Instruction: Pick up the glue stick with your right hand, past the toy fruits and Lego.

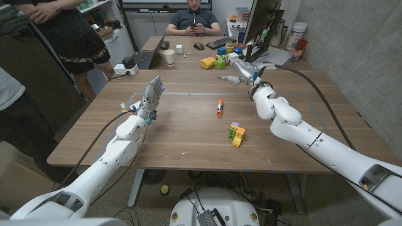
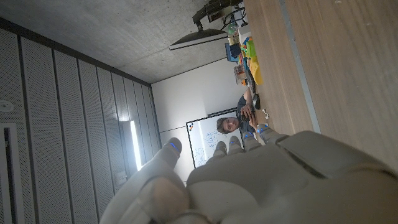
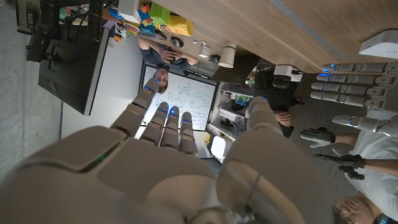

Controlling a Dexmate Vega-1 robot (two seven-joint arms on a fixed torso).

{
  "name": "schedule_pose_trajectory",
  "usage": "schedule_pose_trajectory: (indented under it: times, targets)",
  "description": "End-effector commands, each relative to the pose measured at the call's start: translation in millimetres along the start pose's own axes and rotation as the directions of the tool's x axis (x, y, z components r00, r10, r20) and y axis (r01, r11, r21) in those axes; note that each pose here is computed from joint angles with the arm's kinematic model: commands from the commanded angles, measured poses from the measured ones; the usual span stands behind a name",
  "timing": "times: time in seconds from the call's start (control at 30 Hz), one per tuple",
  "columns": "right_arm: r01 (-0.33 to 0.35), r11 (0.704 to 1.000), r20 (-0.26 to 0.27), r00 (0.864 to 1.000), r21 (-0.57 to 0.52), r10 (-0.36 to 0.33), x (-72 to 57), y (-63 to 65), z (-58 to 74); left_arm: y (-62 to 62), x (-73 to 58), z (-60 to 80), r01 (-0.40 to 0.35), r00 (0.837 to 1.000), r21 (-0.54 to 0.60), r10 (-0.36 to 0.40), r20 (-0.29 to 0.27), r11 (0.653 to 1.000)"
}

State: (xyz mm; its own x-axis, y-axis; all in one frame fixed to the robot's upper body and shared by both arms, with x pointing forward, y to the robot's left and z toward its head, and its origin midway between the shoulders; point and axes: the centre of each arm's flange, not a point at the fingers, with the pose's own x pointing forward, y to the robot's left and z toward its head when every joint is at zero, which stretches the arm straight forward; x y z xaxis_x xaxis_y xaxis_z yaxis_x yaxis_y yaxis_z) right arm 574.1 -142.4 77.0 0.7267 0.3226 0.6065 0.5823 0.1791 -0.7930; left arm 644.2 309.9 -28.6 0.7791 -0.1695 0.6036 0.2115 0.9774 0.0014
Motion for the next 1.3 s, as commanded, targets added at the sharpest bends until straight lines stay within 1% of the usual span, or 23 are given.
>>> schedule_pose_trajectory:
  times: [0.03,0.23,0.43,0.53,0.63,0.73,0.97,1.1,1.17,1.3]
  targets:
    - [-0.107,0.993,-0.031,0.994,-0.044,0.106,-0.9,12.6,1.1,-0.6,-1.2,0.9,0.003,1.000,0.002,-0.003,0.002,1.000]
    - [-0.146,0.987,-0.041,0.989,-0.068,0.143,-1.1,17.4,4.1,-0.7,-2.1,1.6,0.005,1.000,0.002,-0.005,0.006,1.000]
    - [-0.202,0.975,-0.050,0.979,-0.096,0.198,-1.7,24.7,8.3,0.1,-4.1,3.1,0.006,1.000,0.004,-0.006,0.009,1.000]
    - [-0.234,0.965,-0.071,0.971,-0.121,0.227,-2.1,28.3,12.0,0.5,-5.2,3.5,0.008,1.000,0.003,-0.008,0.010,1.000]
    - [-0.275,0.950,-0.106,0.960,-0.148,0.261,-1.8,31.5,17.1,1.2,-6.1,4.4,0.009,1.000,0.003,-0.009,0.012,1.000]
    - [-0.300,0.940,-0.124,0.951,-0.160,0.283,-2.4,33.7,21.6,2.2,-6.7,5.1,0.011,1.000,0.005,-0.011,0.013,1.000]
    - [-0.341,0.925,-0.139,0.937,-0.169,0.320,-1.8,38.9,31.3,5.0,-7.8,5.8,0.015,1.000,0.002,-0.015,0.015,1.000]
    - [-0.378,0.911,-0.155,0.922,-0.166,0.355,1.2,42.4,36.4,7.0,-8.0,5.8,0.017,1.000,0.001,-0.017,0.017,1.000]
    - [-0.385,0.908,-0.161,0.919,-0.166,0.360,2.0,43.7,38.6,8.1,-8.1,6.0,0.017,1.000,0.000,-0.017,0.018,1.000]
    - [-0.384,0.909,-0.177,0.918,-0.164,0.356,3.3,45.2,43.5,10.8,-8.8,6.8,0.017,1.000,0.001,-0.017,0.021,1.000]
